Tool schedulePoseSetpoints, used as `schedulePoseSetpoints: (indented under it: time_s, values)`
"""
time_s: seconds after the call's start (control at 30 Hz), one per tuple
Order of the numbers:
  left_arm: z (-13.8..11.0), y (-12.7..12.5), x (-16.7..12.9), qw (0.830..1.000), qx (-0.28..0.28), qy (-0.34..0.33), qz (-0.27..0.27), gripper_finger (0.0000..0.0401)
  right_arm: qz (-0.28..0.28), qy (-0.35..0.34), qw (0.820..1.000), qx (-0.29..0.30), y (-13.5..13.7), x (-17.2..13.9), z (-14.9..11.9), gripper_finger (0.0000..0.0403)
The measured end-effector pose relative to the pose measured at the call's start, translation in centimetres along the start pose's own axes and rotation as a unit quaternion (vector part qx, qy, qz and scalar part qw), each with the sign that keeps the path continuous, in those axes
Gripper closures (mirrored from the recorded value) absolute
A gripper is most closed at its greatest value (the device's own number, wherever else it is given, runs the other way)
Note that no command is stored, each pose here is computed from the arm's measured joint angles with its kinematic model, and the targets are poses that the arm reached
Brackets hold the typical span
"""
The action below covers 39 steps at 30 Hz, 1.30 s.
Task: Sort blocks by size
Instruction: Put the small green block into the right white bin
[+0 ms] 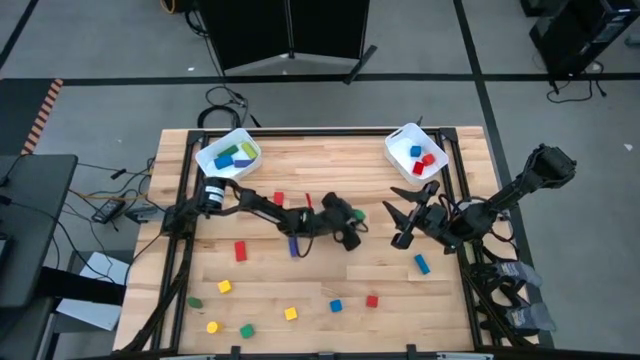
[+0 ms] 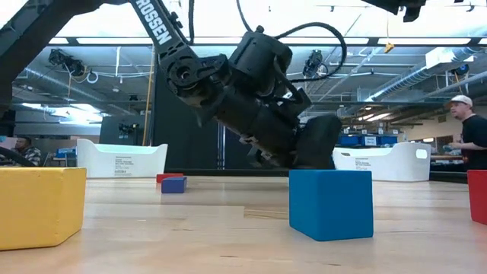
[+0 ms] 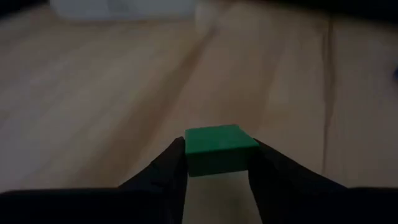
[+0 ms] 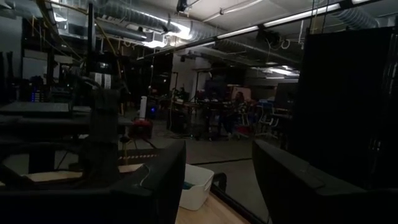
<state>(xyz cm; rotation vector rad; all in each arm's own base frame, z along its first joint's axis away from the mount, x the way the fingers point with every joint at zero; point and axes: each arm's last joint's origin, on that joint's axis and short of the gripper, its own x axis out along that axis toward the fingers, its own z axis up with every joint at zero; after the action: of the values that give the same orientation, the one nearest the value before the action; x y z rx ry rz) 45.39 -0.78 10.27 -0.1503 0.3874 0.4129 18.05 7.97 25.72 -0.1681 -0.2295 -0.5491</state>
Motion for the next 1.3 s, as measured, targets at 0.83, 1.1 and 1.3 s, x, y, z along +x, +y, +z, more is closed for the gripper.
schedulePoseSetpoints:
  time_s: [0.83,1.1,1.3]
  values:
    - [12.9,8.7,9.2,0.990,0.009,-0.130,-0.055,0.0254,0.013,-0.026,1.000,0.006,0.1,-0.1,1.0,0.0206]
    - [14.0,9.1,12.0,0.989,0.009,-0.135,-0.055,0.0254,0.020,-0.029,0.999,0.006,0.2,-0.2,1.0,0.0206]
    - [14.3,10.6,13.9,0.993,0.007,-0.111,-0.036,0.0254,0.020,-0.029,0.999,0.006,0.2,-0.2,1.0,0.0206]
